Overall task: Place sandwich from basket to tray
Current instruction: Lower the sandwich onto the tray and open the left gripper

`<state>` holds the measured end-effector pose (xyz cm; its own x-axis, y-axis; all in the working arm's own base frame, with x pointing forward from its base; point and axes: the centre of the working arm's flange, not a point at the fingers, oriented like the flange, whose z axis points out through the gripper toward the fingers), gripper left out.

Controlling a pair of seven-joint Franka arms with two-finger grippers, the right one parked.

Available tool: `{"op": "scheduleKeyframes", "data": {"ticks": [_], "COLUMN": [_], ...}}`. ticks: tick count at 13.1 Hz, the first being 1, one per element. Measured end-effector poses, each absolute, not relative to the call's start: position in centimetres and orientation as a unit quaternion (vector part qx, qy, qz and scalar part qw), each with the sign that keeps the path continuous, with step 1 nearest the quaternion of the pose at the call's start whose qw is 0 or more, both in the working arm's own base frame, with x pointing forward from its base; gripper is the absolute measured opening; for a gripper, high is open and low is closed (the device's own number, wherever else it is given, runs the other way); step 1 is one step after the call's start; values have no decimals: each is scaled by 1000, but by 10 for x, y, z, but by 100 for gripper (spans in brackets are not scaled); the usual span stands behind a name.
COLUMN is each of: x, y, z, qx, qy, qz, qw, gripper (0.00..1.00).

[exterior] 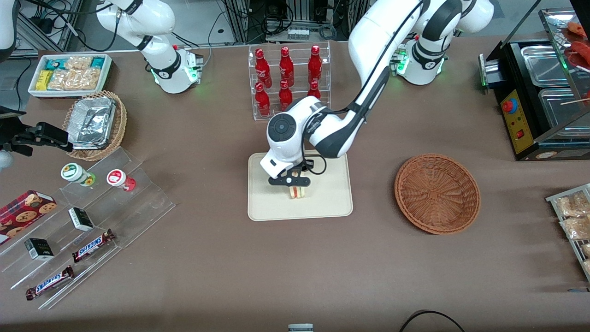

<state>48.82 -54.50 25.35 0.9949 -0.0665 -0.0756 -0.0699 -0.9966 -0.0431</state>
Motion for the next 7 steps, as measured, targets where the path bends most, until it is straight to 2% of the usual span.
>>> {"op": "scheduleKeyframes", "data": {"ticks": [4,7], "x": [487,489], "y": [-547,-546], "z": [244,245], "qx": [-998,-998], "qy": [36,37], "qz": [36,34], "qw": [24,24], "gripper": [15,42]}}
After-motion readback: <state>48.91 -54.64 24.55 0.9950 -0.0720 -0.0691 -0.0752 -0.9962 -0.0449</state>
